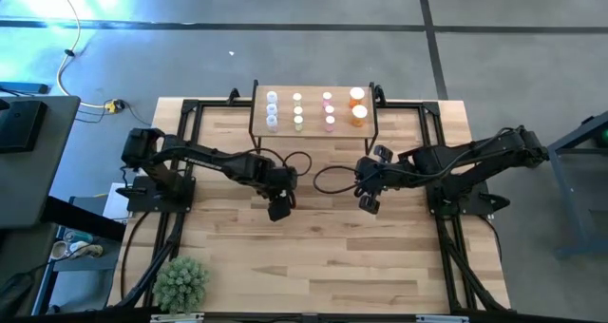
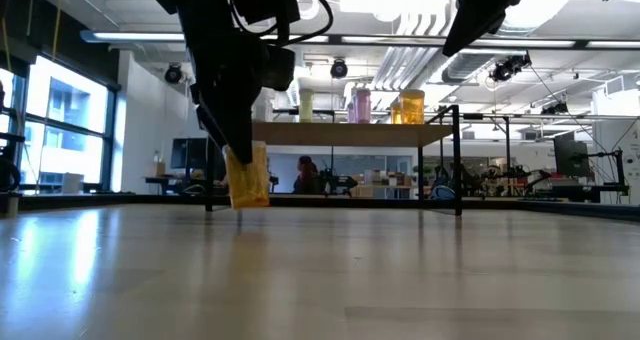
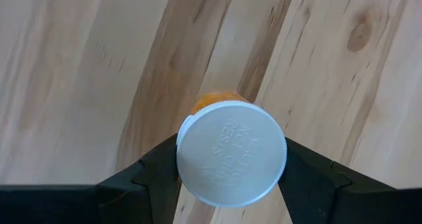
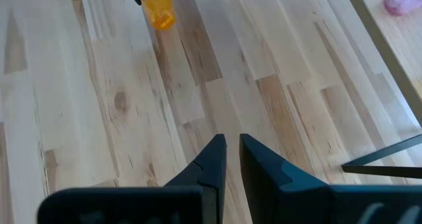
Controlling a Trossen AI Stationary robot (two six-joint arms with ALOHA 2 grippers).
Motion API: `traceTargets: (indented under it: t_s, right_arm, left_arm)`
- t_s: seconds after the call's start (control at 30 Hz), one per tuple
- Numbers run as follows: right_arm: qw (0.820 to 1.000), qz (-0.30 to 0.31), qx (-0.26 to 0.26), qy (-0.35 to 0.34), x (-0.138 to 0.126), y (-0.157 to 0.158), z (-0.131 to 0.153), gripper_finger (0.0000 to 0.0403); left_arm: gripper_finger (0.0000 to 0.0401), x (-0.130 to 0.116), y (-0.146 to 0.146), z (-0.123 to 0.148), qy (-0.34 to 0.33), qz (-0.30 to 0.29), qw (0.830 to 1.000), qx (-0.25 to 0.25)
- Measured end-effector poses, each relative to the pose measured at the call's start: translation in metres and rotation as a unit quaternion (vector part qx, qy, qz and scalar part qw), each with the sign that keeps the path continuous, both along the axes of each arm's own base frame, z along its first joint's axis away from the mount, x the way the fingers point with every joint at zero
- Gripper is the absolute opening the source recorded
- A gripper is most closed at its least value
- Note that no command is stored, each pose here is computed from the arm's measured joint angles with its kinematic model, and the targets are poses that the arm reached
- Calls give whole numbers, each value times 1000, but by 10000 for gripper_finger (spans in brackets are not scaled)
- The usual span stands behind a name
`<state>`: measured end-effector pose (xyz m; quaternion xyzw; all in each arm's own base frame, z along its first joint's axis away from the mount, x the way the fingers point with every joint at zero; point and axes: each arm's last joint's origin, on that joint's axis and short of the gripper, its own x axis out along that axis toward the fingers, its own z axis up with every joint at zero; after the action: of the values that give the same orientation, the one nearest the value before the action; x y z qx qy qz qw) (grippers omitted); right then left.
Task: Pick and place medicine bottles onto shelf by color
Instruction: Put the orange pill bottle on the shelf aligned with the orange pill bottle
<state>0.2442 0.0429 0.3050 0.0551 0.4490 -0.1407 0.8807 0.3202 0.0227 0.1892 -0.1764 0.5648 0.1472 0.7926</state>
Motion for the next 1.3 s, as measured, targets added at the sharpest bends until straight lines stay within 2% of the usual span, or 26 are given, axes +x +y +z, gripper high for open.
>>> traceTargets:
  t_s: [0.67, 1.13, 1.3]
  right_arm:
    - [1000, 0, -1, 4, -1, 0, -1, 34]
    - [1000, 0, -1, 4, -1, 0, -1, 34]
    - [1000, 0, -1, 4, -1, 0, -1, 34]
  left_arm:
    - [208, 2, -6, -12, 25, -1, 1000, -8]
    - [273, 2, -6, -12, 26, -13, 1000, -2]
    - [289, 3, -6, -7, 27, -23, 999, -41]
